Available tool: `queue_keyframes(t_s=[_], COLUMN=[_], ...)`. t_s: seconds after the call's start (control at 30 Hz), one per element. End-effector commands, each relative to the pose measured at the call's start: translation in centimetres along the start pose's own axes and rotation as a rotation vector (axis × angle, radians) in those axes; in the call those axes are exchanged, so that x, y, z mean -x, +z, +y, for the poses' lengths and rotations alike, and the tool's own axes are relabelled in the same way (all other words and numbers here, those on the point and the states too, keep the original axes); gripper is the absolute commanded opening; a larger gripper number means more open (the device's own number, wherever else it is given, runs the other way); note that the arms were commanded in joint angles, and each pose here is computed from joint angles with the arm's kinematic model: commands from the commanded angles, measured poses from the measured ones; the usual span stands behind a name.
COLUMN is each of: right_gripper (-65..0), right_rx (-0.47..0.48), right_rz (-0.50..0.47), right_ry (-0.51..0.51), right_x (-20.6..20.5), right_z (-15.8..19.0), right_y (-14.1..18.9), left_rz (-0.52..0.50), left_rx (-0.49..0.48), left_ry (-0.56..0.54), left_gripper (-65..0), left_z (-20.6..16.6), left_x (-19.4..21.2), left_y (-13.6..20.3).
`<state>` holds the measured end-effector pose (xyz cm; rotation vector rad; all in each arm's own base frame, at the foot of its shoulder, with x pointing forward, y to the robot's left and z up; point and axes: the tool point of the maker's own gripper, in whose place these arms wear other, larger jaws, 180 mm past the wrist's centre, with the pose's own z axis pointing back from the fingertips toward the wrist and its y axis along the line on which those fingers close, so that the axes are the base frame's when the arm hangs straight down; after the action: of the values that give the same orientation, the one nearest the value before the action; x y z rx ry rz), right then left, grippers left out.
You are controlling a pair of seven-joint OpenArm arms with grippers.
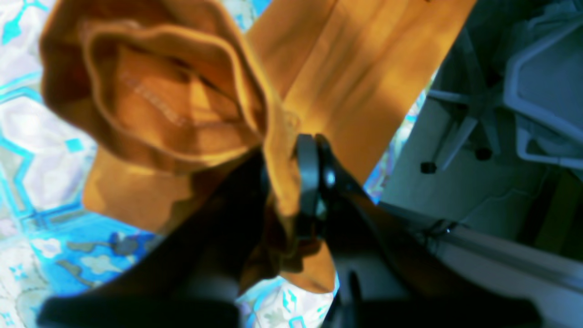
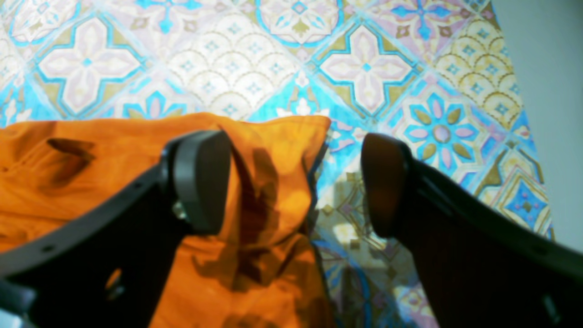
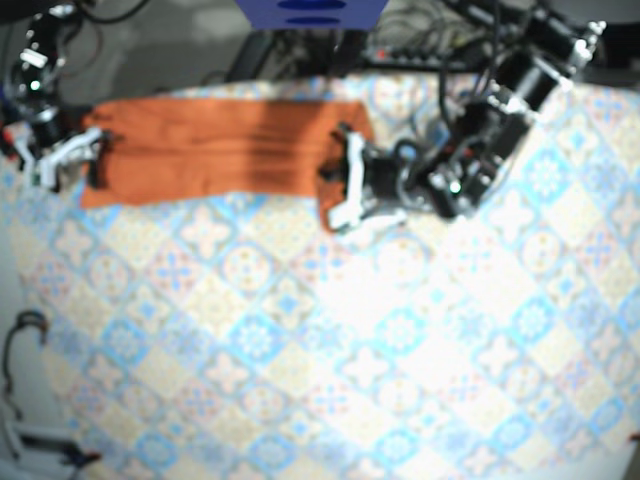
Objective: Fold the T-shirt properly
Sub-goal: 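Lift the held strip end and carry it toward the right gripper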
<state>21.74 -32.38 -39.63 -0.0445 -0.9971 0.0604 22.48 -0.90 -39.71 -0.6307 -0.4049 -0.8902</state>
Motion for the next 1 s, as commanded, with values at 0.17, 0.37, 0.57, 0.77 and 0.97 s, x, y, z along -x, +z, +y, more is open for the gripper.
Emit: queue_keyframes(t_s=[0.17,0.37,0.57,0.77,0.97], right_gripper=[-21.6,-21.6,-21.6,-21.6,-21.6], right_rx=[0.005,0.008,0.006,0.006,0.006], right_rz=[-0.046,-0.045,-0.053,-0.051,-0.051], right_ry=[0.011,0.011,-0.002,-0.005,-0.005], right_x=[-1.4,-1.4,-1.4,-1.3,-1.3], right_z=[-0.6,-0.7,-0.1,-0.1,-0.1], right_y=[0.1,0.2,0.2,0.2,0.2], left_rz=[-0.022,-0.016,-0.032,-0.037,-0.049], left_rx=[0.035,0.038,0.085,0.100,0.114], left_ry=[-0.094,-0.101,-0.127,-0.102,-0.094], left_gripper=[-65.0,-65.0,-65.0,-65.0,-65.0], left_z=[-1.8,-2.3,-4.2,-4.2,-4.4], left_x=[-2.2,-2.6,-4.0,-5.2,-6.7], left_y=[-1.1,-2.5,-3.8,-5.2,-6.1])
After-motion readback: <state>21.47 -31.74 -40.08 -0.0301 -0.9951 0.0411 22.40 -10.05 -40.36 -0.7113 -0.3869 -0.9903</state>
